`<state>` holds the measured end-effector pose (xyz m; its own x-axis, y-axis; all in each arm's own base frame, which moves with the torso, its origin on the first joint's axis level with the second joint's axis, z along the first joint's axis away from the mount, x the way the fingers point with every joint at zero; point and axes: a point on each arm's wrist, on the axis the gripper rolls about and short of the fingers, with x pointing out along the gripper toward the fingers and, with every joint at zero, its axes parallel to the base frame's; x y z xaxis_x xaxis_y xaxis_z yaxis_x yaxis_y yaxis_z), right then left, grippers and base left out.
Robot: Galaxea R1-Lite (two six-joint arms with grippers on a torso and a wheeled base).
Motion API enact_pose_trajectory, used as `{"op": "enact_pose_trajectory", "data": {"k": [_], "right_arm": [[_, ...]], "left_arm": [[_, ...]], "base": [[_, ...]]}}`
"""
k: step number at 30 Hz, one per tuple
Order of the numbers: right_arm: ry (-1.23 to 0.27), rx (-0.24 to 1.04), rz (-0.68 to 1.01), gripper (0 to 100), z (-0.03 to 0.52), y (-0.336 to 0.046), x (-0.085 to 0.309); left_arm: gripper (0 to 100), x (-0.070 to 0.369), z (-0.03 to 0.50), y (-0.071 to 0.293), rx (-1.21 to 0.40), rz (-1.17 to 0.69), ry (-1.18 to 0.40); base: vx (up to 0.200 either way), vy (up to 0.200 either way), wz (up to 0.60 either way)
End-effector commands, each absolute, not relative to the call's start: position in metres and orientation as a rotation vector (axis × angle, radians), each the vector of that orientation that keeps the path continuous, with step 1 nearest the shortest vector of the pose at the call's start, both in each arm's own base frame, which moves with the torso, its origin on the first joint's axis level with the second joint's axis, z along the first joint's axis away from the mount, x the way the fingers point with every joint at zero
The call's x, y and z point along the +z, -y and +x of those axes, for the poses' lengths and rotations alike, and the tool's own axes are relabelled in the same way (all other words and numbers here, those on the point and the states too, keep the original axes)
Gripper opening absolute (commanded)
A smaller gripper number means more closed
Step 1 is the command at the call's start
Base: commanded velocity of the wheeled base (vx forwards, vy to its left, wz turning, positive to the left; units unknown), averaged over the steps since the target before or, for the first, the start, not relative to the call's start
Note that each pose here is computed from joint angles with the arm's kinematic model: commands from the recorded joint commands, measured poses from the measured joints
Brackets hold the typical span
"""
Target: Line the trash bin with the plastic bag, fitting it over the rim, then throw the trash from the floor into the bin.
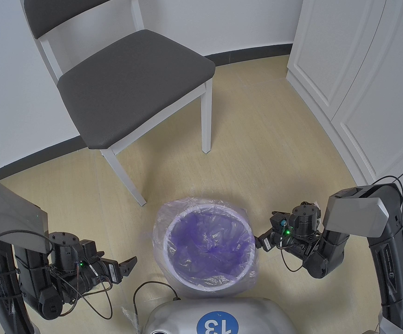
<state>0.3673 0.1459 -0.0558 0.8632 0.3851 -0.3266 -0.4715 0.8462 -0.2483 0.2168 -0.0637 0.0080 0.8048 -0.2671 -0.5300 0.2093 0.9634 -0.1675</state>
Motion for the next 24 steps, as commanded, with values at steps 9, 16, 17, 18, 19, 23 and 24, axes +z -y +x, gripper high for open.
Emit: {"op": "enact_pose_trajectory", "data": {"k": [9, 16, 17, 18, 19, 23, 24], "right_arm": [[-0.092, 0.392, -0.307, 100, 0.326, -0.116, 0.065], [-0.268, 0.296, -0.364, 100, 0.288, -0.083, 0.106], [-0.304, 0.283, -0.366, 100, 0.29, -0.078, 0.107], [-0.337, 0.267, -0.367, 100, 0.293, -0.073, 0.108], [-0.37, 0.257, -0.367, 100, 0.296, -0.069, 0.107], [-0.55, 0.21, -0.362, 100, 0.319, -0.049, 0.086], [-0.592, 0.2, -0.361, 100, 0.326, -0.045, 0.075]], "left_arm": [[100, 0.059, 0.203, 0.078, -0.347, -0.086, -0.345], [100, 0.061, 0.197, 0.083, -0.326, 0.004, -0.327], [100, 0.06, 0.196, 0.085, -0.335, 0.011, -0.332], [100, 0.06, 0.194, 0.086, -0.344, 0.015, -0.335], [100, 0.06, 0.192, 0.087, -0.352, 0.017, -0.335], [100, 0.061, 0.19, 0.089, -0.364, 0.018, -0.33], [100, 0.061, 0.189, 0.089, -0.364, 0.018, -0.33]], "base": [[0.0, 0.0, 0.0], [0.0, 0.0, 0.0], [0.0, 0.0, 0.0], [0.0, 0.0, 0.0], [0.0, 0.0, 0.0], [0.0, 0.0, 0.0], [0.0, 0.0, 0.0]]}}
